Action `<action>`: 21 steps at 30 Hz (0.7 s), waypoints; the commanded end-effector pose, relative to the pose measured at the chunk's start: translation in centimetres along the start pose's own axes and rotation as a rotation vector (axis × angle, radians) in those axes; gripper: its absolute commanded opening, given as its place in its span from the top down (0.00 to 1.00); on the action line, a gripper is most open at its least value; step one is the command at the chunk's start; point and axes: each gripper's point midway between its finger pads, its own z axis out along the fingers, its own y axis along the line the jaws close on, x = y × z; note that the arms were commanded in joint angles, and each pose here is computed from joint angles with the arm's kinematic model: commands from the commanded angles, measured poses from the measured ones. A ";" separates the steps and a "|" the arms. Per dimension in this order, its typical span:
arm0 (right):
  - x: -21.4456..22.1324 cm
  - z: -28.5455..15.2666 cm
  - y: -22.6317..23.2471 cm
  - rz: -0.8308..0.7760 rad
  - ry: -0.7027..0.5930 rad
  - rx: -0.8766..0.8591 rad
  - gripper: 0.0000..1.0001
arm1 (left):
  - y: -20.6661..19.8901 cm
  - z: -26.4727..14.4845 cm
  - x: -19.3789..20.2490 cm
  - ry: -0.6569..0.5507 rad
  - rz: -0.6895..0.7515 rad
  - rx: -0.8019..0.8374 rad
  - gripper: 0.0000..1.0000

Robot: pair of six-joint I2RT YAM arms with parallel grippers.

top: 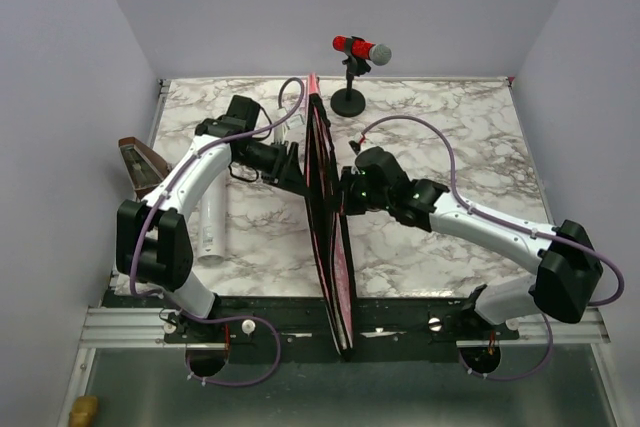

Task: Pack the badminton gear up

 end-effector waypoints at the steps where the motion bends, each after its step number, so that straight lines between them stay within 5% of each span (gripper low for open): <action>1: 3.0 -0.6 -0.6 0.023 0.081 -0.047 0.99 | -1.9 -2.2 -1.1 -0.041 0.131 0.015 0.43; 11: 6.7 -2.1 -0.7 0.030 0.160 -0.150 0.99 | 0.9 -7.6 -7.8 -0.220 0.352 -0.212 0.40; 14: 6.8 -2.7 -0.3 0.017 0.167 -0.183 0.99 | 2.2 -8.7 -9.5 -0.287 0.540 -0.299 0.27; 17: 6.9 -3.4 0.4 -0.004 0.176 -0.226 0.99 | 2.4 -9.3 -10.6 -0.332 0.769 -0.351 0.01; 21: 7.1 -4.1 0.8 -0.028 0.187 -0.254 0.99 | 1.7 -9.4 -11.0 -0.297 0.989 -0.336 0.01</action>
